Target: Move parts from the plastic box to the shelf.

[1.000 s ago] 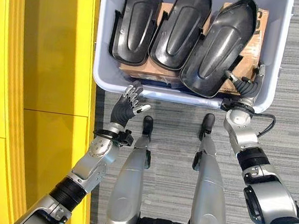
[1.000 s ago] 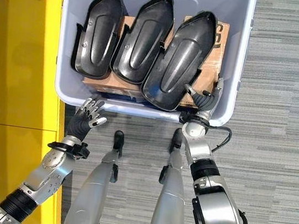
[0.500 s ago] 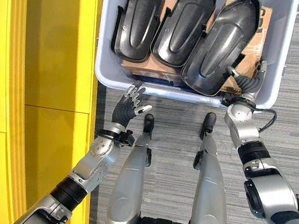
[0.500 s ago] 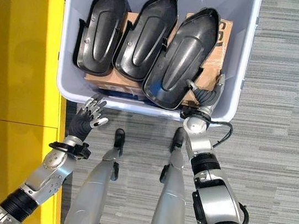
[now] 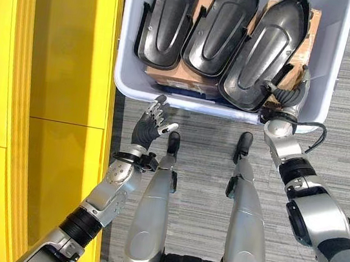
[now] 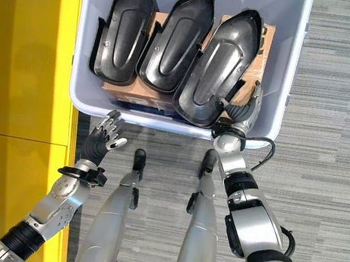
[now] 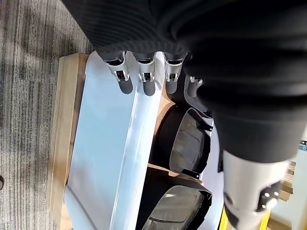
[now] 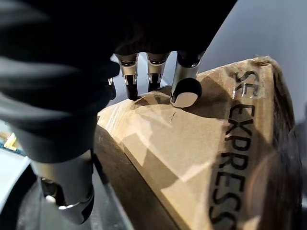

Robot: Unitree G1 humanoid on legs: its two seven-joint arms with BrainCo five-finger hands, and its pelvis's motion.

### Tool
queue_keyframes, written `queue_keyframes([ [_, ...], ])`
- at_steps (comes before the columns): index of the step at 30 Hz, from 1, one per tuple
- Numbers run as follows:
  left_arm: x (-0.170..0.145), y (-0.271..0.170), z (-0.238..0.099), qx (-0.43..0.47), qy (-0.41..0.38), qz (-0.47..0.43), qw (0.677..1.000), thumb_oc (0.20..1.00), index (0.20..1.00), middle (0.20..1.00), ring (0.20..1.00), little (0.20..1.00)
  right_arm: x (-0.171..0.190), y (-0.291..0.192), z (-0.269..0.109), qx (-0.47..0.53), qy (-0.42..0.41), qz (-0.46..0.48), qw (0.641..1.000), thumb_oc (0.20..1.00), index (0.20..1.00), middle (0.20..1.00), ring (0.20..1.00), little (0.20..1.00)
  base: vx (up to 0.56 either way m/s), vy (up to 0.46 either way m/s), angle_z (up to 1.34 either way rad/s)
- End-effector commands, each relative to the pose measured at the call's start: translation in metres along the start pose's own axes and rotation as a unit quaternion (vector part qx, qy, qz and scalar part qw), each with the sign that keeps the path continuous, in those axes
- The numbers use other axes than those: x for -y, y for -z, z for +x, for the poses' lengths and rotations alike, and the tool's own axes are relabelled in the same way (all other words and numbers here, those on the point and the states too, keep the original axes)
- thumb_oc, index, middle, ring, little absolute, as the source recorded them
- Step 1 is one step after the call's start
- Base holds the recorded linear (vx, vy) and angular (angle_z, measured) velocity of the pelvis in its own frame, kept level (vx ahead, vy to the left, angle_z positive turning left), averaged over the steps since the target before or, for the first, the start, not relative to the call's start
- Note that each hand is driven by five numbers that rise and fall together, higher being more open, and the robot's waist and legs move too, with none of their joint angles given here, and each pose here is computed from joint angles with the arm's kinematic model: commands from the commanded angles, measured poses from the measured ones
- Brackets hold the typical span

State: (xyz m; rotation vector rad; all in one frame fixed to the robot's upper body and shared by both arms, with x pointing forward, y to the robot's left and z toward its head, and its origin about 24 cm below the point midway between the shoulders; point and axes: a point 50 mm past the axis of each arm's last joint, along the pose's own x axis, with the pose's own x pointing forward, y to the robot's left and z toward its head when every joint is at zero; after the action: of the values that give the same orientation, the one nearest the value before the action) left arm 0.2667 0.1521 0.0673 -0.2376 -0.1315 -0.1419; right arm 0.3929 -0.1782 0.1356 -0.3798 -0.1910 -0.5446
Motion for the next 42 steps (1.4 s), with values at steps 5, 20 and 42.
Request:
queue_keyframes([
  [5,0.01,-0.026,-0.003,0.055,0.038,-0.006,0.998,1.0,1.0,1.0,1.0,1.0,-0.028,0.033,-0.026,-0.05,-0.098,-0.101,0.989,0.2,0.2,0.2,0.2,0.2,0.0,0.0,0.0],
  [20,0.009,-0.026,-0.002,0.057,0.03,-0.002,0.998,1.0,1.0,1.0,1.0,1.0,-0.027,0.036,-0.027,-0.037,-0.094,-0.133,0.986,0.2,0.2,0.2,0.2,0.2,0.0,0.003,0.03],
  [42,-0.003,-0.025,-0.002,0.054,0.003,0.01,0.998,1.0,1.0,1.0,1.0,1.0,-0.003,-0.028,-0.024,0.109,-0.041,0.012,0.993,0.2,0.2,0.2,0.2,0.2,0.0,-0.003,0.0],
])
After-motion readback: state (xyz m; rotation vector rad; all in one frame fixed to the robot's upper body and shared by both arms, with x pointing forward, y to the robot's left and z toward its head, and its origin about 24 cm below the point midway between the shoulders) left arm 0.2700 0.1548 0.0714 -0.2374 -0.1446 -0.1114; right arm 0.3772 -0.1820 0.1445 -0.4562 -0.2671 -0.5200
